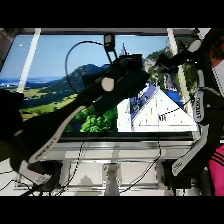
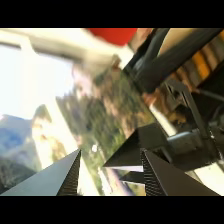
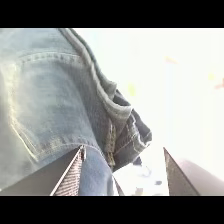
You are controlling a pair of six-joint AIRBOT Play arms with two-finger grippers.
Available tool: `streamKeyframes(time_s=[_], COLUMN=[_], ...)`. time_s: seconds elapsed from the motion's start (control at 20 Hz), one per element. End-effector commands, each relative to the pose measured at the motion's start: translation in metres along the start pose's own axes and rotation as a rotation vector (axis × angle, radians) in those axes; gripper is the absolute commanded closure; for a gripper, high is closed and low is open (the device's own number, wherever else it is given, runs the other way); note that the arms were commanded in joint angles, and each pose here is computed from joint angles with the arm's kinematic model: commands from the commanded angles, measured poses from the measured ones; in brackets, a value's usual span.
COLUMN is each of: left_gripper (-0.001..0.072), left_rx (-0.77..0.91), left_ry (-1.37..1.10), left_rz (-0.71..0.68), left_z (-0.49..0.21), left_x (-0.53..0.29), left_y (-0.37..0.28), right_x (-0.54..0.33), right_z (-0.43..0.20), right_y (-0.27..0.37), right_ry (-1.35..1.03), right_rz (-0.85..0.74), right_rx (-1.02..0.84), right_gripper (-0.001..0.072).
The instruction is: Fold the clothes and pants, and hang the long-sleeved shirts on hangers.
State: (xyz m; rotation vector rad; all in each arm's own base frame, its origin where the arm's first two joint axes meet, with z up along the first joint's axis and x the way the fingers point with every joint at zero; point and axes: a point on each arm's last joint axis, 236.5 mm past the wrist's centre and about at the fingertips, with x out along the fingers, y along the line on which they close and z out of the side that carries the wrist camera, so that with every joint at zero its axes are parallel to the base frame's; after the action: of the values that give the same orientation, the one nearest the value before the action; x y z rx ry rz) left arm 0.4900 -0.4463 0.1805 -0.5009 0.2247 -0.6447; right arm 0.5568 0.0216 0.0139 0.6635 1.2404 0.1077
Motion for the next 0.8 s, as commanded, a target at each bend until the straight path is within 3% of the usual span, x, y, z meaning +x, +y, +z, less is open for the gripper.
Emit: streamKeyframes(time_s=[0.0, 0.2, 0.3, 0.35, 0.55, 0.75], left_gripper=[0.0272, 0.0274, 0.0275, 0.0276, 0.0276, 0.0279], left_rx=[0.024, 0.221, 0.226, 0.227, 0.315, 0.334], left_ry=[-0.075, -0.036, 0.019, 0.035, 0.006, 0.033], left_rz=[0.016, 0.011, 0.004, 0.002, 0.039, 0.049], left_z=[0.009, 0.066, 0.092, 0.104, 0.161, 0.184], left_x=[0.012, -0.009, -0.029, -0.039, -0.078, -0.108], left_y=[0.004, 0.024, 0.035, 0.039, 0.053, 0.058], right_x=[-0.021, -0.018, -0.024, -0.022, 0.020, 0.059], right_z=[0.026, 0.022, 0.020, 0.017, -0.015, -0.074], right_y=[-0.001, 0.034, 0.065, 0.074, 0.071, 0.077], right_ry=[-0.070, -0.021, -0.026, -0.029, 0.057, 0.259], right_rz=[0.146, 0.349, 0.482, 0.498, 0.344, 0.306], right_rx=[0.039, 0.070, 0.011, -0.043, -0.153, -0.202], right_gripper=[0.0153, 0.0141, 0.0010, 0.0009, 0.0008, 0.0008])
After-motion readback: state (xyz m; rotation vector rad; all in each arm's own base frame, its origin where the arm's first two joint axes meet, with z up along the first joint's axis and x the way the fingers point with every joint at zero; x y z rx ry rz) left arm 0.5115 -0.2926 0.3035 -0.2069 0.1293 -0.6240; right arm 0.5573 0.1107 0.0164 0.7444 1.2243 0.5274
